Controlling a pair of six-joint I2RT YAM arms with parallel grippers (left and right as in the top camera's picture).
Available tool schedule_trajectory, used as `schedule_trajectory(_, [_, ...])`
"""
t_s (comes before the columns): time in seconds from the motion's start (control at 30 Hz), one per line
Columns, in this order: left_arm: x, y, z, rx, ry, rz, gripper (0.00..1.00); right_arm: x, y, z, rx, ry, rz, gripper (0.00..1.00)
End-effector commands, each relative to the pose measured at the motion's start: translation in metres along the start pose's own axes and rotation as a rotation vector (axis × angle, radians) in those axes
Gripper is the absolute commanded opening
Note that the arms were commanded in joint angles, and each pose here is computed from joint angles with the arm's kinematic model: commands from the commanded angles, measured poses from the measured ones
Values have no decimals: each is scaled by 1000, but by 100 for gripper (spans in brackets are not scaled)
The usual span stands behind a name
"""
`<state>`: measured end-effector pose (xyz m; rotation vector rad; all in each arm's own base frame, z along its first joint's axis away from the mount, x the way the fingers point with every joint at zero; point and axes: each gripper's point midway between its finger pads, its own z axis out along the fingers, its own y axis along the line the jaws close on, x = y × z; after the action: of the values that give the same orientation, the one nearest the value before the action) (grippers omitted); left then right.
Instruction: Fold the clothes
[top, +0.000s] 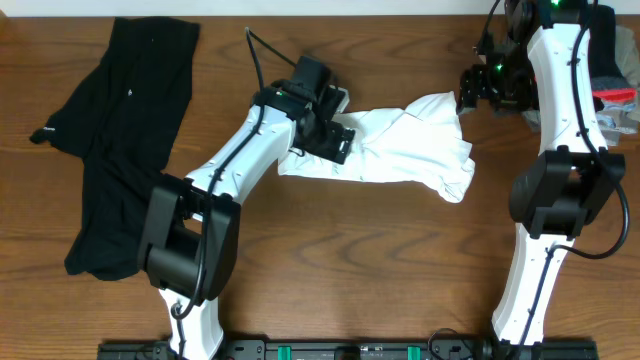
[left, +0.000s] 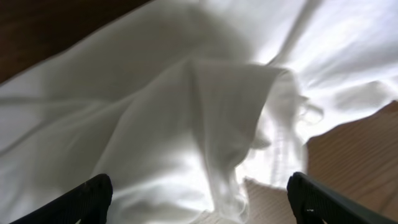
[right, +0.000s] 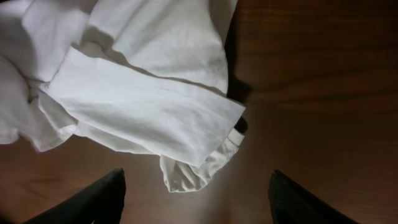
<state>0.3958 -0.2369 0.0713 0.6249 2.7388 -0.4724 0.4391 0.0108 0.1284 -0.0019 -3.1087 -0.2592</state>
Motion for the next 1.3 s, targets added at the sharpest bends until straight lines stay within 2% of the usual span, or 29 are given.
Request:
schedule_trajectory(0.0, [-5,-15,3,12,-15,35,92,-2,7,-7,-11,-24,-26,71])
schedule_trajectory(0.33, [-5,-39,10,32,-21,87,92,-2,7,-7,-11,-24,-26,72])
schedule_trajectory(0.7, [-10,-40,40,39,-36,98,92,-2,7,-7,-11,-24,-27,71])
schedule_trajectory(0.73, [-12,-40,43,40,-42,98,89,-2,7,-7,-10,-25,-27,71])
schedule_trajectory(0.77, [-14,-40,44,41,-50,100,79,-2,7,-7,-10,-26,-27,71])
schedule_trajectory(0.9, [-22,-41,46,43,-84,109,31,-4,7,-7,-10,-30,-28,71])
schedule_trajectory(0.97, [-29,-41,45,40,-110,102,19,-5,7,-7,-10,-35,-28,71])
schedule_trajectory(1.0, [-34,-41,44,40,-132,84,8,-5,7,-7,-10,-36,-28,71])
schedule_trajectory(1.03, [-38,-42,44,43,-147,72,6,-5,7,-7,-10,-37,-29,71])
schedule_trajectory(1.27, [-64,-48,37,71,-246,-18,6,-5,7,-7,-10,-37,-29,71])
